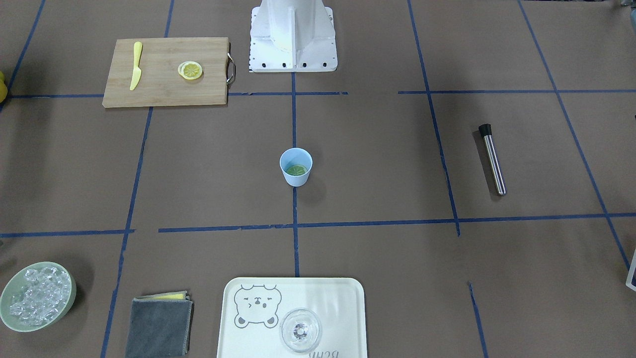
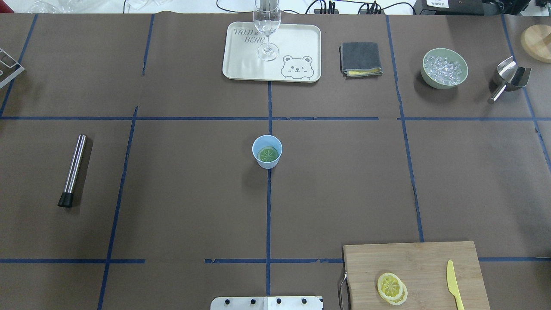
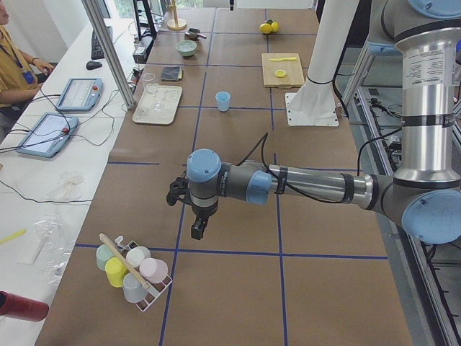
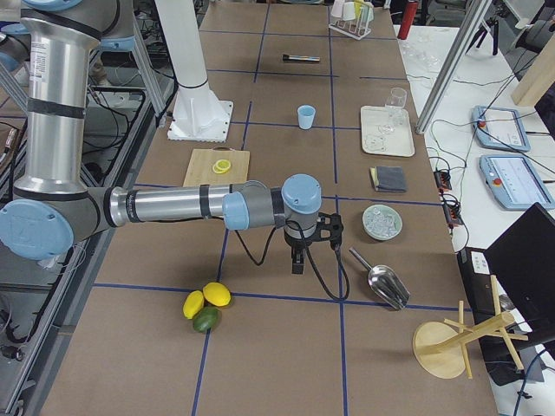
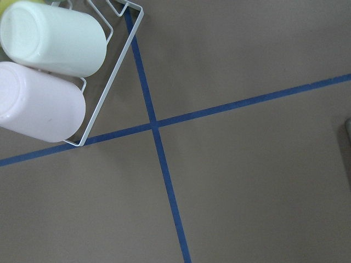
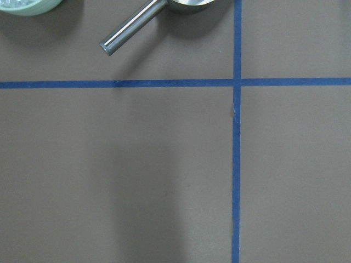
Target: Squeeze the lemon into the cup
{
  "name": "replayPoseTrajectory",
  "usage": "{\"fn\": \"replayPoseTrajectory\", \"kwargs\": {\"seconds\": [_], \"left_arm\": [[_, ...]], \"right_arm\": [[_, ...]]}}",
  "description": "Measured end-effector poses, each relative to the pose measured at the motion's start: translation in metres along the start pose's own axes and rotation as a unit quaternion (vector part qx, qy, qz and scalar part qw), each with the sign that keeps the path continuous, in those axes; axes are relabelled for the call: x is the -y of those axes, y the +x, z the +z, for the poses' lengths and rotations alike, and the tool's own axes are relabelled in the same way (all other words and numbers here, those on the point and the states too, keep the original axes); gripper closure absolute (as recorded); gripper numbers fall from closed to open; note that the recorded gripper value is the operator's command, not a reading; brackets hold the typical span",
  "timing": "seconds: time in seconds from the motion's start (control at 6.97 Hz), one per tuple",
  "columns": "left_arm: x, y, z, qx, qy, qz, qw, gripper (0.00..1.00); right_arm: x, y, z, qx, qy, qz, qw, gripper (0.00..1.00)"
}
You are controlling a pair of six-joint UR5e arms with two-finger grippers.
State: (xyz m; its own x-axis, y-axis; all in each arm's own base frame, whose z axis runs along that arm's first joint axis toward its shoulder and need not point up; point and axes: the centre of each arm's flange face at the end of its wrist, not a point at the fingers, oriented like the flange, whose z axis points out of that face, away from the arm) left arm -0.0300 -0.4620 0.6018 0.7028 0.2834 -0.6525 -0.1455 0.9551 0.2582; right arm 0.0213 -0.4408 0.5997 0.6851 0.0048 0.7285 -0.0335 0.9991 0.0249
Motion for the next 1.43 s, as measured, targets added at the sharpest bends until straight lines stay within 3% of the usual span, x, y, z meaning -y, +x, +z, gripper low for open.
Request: {"fn": "replayPoseTrajectory", "kwargs": {"seconds": [0.43,0.72,1.43], "left_arm": [[-0.01,-0.002,0.003,-0.001,-0.005,0.0,1.0,0.0],[-0.025,-0.005,0.009,-0.003,-0.012,-0.007,0.9999,0.0],[-0.022,-0.003,0.0,-0.001,-0.009,-0.005,1.0,0.0]], "right_arm": [[-0.004,0.011,0.0,-0.036,0.005,-0.014,0.9992,0.0],[-0.005,0.012,0.002,-0.038,0.002,-0.015,0.9991,0.0],[-0.006,0.014,0.005,-0.033,-0.002,-0.013,0.9994,0.0]]}}
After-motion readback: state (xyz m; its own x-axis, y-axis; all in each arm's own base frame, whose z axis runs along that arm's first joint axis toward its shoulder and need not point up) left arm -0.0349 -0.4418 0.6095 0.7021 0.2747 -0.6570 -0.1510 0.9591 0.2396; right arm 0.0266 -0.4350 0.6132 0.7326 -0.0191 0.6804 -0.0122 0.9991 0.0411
